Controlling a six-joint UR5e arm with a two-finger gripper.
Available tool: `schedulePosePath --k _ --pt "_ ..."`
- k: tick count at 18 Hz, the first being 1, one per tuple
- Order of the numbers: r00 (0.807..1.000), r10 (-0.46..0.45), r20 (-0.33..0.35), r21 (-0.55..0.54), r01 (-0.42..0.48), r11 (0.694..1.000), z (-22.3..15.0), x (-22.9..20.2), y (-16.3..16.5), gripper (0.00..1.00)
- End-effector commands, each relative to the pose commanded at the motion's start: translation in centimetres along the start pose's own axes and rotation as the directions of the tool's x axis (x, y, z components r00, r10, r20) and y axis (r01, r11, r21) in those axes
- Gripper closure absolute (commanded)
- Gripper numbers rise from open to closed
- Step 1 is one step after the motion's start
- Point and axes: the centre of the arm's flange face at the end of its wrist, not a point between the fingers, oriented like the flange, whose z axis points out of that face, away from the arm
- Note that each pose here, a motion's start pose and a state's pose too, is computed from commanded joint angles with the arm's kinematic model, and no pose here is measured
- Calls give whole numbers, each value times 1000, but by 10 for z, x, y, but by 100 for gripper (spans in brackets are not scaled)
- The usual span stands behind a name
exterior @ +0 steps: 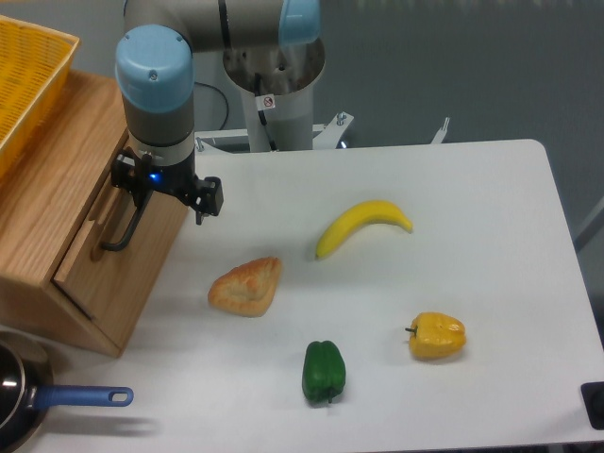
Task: Slide open the top drawer
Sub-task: 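Pull the handle outward from the cabinet, starting the drawer sliding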
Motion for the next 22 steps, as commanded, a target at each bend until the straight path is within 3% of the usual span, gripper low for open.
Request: schedulePosePath --k 9,14,22 --pt "998 3 55 11 -4 1000 -8 -7 -6 0" --pt "997 46 63 3 -46 999 -8 -13 -4 0" --pt "997 29 69 0 -29 1000 -8 -26 -2 0"
